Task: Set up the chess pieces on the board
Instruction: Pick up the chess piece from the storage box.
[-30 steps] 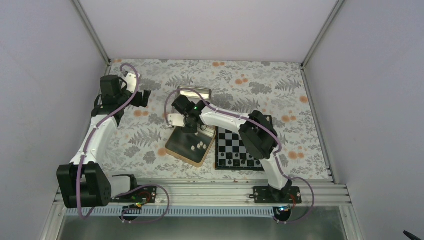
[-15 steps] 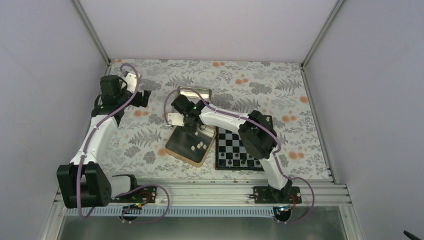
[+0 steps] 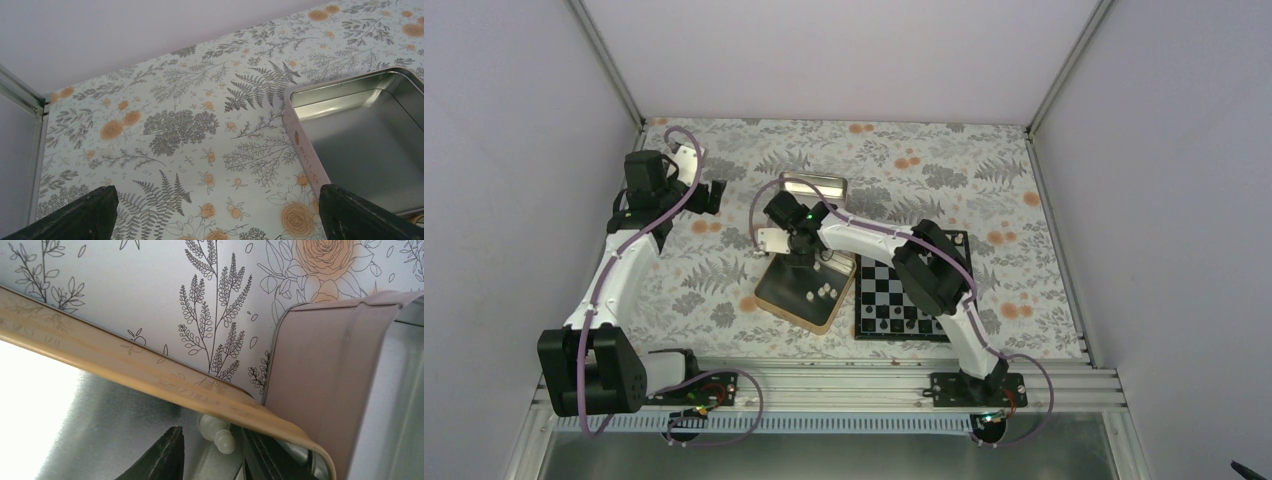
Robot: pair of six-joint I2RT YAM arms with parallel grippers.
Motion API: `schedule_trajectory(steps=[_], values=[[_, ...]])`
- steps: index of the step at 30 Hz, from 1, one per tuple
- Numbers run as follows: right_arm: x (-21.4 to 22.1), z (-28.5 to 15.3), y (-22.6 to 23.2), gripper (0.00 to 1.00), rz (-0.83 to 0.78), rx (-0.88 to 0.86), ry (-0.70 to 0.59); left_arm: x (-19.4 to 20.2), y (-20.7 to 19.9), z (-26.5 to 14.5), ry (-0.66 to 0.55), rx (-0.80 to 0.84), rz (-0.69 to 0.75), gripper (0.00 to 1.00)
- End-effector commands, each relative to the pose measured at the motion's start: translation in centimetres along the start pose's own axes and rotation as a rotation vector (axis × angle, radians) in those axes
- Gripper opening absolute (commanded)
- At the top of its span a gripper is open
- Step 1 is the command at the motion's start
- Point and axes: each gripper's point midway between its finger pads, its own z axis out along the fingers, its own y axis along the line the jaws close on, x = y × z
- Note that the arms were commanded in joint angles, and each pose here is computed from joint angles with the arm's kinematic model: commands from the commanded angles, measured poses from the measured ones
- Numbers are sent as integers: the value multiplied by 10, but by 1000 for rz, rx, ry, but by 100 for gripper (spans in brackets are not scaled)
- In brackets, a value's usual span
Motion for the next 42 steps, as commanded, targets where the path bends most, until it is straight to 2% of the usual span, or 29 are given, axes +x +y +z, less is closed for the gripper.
schedule_trajectory(steps=[1, 10, 21, 26, 31, 36, 39, 42], values=[[-4, 3, -1, 31, -4, 0, -10, 2, -2, 1, 3, 17, 1, 100], [-3, 7, 0, 24, -7, -6, -7, 2, -1, 0, 1, 14, 2, 100], [-1, 10, 2, 6, -5, -20, -3, 1, -2, -1, -1, 14, 2, 100], [-5, 2, 2, 5, -1, -26, -19, 2, -1, 0, 1, 14, 4, 100], [-12, -38, -1, 4, 21, -35, -69, 3, -1, 1, 4, 14, 2, 100], [-15, -110, -16, 5, 74, -11, -167, 2, 0, 1, 3, 8, 3, 100], [-1, -151, -33, 4, 133, 21, -212, 2, -1, 1, 3, 10, 3, 100], [31, -178, -50, 5, 203, 70, -215, 0, -1, 0, -1, 12, 4, 100]])
